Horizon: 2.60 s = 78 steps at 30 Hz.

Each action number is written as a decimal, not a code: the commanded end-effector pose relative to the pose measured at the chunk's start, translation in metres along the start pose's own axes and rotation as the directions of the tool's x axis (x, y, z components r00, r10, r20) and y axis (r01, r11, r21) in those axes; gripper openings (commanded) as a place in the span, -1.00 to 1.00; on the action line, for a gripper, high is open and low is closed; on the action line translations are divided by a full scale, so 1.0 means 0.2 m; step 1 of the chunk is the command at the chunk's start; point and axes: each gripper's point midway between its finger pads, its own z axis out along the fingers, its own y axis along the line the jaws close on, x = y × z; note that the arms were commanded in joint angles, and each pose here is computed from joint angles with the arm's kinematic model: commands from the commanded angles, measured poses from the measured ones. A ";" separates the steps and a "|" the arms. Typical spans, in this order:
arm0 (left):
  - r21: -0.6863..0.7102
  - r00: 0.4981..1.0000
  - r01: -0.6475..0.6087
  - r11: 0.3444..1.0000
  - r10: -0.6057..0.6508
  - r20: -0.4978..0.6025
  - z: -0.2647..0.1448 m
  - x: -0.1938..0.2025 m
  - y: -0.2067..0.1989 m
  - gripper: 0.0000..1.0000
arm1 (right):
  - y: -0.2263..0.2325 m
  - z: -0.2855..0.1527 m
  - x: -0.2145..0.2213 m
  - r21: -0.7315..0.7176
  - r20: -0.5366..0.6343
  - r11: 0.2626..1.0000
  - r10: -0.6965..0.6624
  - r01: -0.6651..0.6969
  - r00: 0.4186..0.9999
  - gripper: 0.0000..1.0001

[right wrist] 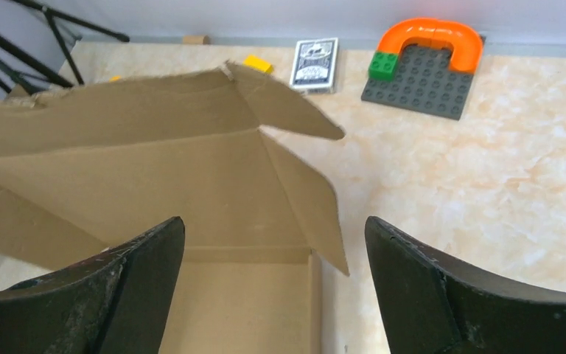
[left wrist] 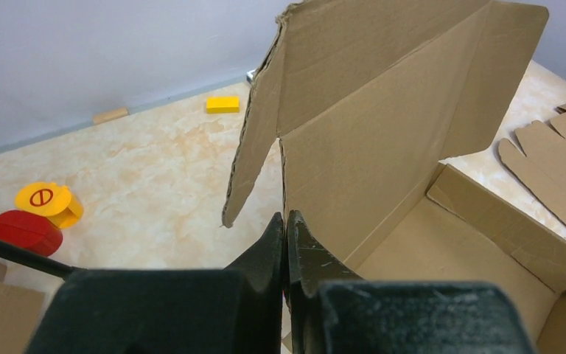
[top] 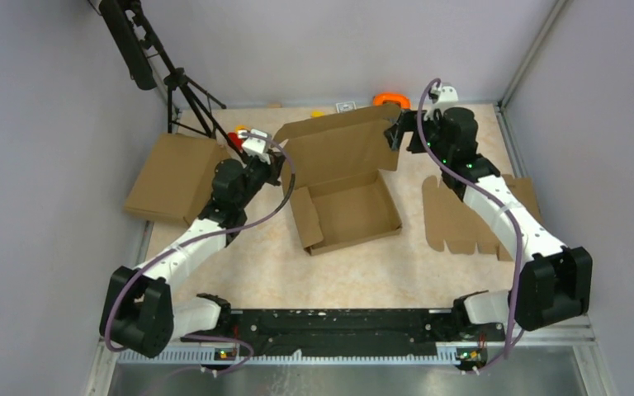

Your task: Fold the paper box

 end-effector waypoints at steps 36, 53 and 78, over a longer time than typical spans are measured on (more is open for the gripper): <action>-0.066 0.980 0.181 0.981 -0.174 0.095 -0.03 -0.18 -0.02 -1.00 | 0.12 0.12 0.07 -0.186 0.105 0.982 -0.011 0.031 0.994 -1.00; -0.221 0.841 0.535 0.815 -0.489 0.231 -0.04 -0.07 0.03 -1.00 | 0.28 -0.02 0.11 -0.125 0.238 0.989 -0.050 0.082 0.970 -1.00; -0.327 0.753 0.658 0.678 -0.606 0.257 0.06 -0.04 0.09 -1.00 | 0.30 0.03 0.13 -0.073 0.230 0.991 -0.094 0.114 0.969 -1.00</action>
